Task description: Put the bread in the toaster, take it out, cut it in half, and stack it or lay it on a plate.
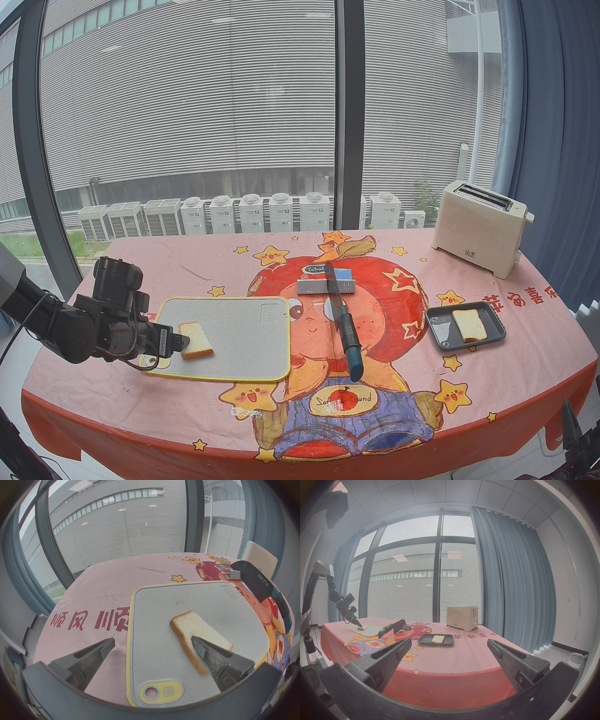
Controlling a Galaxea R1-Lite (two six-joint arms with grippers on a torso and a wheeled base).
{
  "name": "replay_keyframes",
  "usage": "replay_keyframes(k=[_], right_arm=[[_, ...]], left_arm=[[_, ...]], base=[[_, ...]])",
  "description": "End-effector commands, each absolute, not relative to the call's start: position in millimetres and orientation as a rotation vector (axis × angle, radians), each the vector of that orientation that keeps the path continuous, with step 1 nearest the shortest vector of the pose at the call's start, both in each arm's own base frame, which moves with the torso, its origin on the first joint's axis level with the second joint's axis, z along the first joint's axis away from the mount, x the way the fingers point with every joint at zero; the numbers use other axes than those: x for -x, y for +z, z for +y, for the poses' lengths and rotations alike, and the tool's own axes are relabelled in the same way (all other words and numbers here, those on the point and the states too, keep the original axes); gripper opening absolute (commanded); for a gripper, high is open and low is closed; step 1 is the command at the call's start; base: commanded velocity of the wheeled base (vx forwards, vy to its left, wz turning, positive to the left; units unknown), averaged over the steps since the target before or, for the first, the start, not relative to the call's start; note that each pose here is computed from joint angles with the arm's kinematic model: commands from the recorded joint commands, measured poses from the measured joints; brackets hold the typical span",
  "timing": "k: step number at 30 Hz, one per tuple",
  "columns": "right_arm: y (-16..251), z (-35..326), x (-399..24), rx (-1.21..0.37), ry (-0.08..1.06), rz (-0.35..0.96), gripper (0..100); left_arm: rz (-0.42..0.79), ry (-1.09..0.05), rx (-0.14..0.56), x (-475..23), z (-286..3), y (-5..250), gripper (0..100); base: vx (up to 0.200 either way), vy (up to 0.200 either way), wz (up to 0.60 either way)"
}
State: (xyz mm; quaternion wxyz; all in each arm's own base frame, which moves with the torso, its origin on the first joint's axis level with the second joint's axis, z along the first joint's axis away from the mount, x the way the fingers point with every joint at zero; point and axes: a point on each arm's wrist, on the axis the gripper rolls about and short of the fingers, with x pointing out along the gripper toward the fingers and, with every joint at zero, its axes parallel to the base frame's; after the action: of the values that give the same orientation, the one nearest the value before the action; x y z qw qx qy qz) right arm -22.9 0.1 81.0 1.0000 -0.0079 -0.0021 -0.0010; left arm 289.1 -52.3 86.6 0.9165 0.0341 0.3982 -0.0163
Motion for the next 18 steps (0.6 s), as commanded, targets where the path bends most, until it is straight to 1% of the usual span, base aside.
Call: replay_keyframes(k=[1, 15, 16, 18], right_arm=[[75.8, 0.1, 22.8, 0.017, -0.002, -0.003, 100], [75.8, 0.1, 22.8, 0.015, 0.000, -0.003, 100], [75.8, 0.1, 22.8, 0.015, -0.002, -0.003, 100], [75.8, 0.1, 22.8, 0.015, -0.002, -0.003, 100]], left_arm=[[0.821, -0.033, -0.069, -289.4, -52.4, 86.0, 100], [0.821, -0.033, -0.069, -290.3, -52.6, 85.8, 100], [0.822, -0.033, -0.069, -290.0, -52.5, 85.4, 0], [0.822, -0.033, -0.069, -290.0, -52.5, 85.4, 0]], base=[[0.000, 0.000, 0.00], [0.000, 0.000, 0.00], [0.000, 0.000, 0.00], [0.000, 0.000, 0.00]])
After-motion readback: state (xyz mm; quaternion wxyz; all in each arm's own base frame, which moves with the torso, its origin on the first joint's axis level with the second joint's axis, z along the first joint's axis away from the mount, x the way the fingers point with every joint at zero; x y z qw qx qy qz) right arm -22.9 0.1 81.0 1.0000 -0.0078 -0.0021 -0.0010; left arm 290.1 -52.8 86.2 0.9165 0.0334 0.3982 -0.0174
